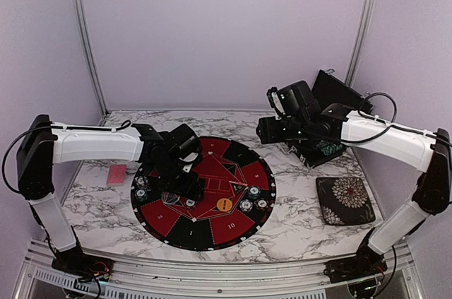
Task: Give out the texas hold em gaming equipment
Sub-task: Pick up the pile of poker chips from the dealer area.
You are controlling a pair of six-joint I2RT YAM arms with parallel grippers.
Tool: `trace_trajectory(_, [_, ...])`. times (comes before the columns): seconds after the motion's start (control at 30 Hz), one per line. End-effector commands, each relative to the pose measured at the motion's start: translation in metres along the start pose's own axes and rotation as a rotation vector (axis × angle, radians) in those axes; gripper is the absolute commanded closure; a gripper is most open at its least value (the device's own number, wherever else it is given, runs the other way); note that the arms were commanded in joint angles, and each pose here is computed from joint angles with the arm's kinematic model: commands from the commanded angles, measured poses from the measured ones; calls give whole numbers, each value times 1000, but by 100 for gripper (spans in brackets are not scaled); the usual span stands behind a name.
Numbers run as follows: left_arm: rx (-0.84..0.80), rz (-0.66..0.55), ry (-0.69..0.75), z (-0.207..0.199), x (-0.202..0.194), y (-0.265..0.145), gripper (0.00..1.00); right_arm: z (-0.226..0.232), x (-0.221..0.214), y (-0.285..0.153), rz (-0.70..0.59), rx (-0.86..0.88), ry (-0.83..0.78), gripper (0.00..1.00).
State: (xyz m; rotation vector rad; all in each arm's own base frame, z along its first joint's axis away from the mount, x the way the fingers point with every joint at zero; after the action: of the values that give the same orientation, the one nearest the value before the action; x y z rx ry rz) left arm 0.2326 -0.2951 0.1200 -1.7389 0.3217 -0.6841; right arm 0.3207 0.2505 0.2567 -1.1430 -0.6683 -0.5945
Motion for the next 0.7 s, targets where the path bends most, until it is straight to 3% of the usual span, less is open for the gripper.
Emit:
trace_trajectory(0.0, [50,53,-7,-1,0,12,15,-9,15,-11,-83,15,19,32])
trace_trajectory(0.67, [94,124,56,-2,1,35,29,-19,3,-10,-64,0,36,33])
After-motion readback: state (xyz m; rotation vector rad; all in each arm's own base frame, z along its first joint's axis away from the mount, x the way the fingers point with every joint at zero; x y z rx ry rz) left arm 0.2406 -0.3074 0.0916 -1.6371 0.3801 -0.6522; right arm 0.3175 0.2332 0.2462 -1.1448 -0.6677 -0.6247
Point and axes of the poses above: each gripper's point midway between its finger pads, its own y axis out along the fingers, its own z axis along the line the jaws close on, x = y × z, the point moved 5 cm from there along -y, back along the fingers, and after that the axes turned 12 degrees about y, right-handed, at the moved point
